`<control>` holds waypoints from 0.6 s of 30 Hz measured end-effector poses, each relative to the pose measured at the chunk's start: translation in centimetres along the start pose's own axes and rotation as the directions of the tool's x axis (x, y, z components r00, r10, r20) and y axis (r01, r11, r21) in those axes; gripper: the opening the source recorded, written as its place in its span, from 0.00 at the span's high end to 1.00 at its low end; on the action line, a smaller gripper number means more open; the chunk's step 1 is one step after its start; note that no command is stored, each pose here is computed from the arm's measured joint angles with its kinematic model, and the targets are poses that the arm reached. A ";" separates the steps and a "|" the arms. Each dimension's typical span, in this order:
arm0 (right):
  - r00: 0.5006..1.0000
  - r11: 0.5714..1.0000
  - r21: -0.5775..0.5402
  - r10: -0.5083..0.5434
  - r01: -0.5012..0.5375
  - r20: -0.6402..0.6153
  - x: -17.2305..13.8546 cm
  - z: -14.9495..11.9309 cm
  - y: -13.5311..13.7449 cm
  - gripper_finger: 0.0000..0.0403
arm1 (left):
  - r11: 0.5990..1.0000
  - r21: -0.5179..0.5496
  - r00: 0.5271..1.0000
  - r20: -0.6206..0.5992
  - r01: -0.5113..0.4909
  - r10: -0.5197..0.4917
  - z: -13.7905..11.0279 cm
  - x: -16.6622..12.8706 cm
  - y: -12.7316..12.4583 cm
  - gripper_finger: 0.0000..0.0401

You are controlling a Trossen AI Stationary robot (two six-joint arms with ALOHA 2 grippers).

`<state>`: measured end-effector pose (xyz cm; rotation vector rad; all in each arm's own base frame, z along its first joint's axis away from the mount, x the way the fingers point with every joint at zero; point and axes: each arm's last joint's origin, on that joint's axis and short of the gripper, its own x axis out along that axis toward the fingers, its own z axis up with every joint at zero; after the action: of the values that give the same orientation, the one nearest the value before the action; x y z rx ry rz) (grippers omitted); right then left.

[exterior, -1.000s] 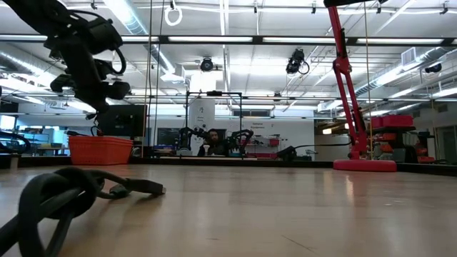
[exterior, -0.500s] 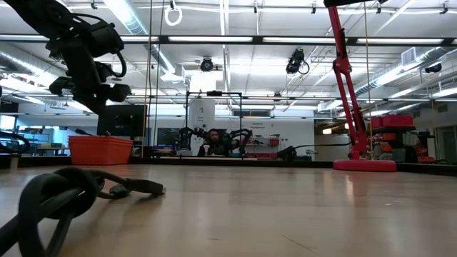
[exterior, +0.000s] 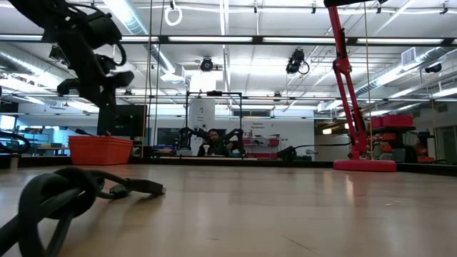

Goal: Pick & Place USB Port
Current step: Put the left black charger cable into the orange bin

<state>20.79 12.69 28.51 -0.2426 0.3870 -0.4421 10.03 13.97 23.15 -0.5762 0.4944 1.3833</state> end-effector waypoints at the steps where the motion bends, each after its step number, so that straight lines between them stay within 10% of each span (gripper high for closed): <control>1: 1.000 1.000 0.000 0.000 0.000 0.000 0.0 0.0 0.0 0.96 | 0.998 0.015 0.998 -0.017 0.053 -0.053 0.0 -0.4 -0.1 0.75; 7: 1.000 1.000 -0.007 -0.001 0.001 -0.004 0.0 -0.1 0.0 0.96 | 0.863 0.042 0.851 -0.191 0.504 -0.489 -1.6 -4.0 -1.5 0.75; 18: 1.000 1.000 -0.007 0.022 -0.022 -0.011 0.0 -0.1 0.0 0.96 | 0.724 -0.041 0.649 -0.409 0.689 -0.641 -6.7 -10.5 -1.6 0.75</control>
<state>20.77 12.72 28.42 -0.2422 0.4017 -0.4204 10.32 1.48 24.83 -0.8475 0.6039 0.5070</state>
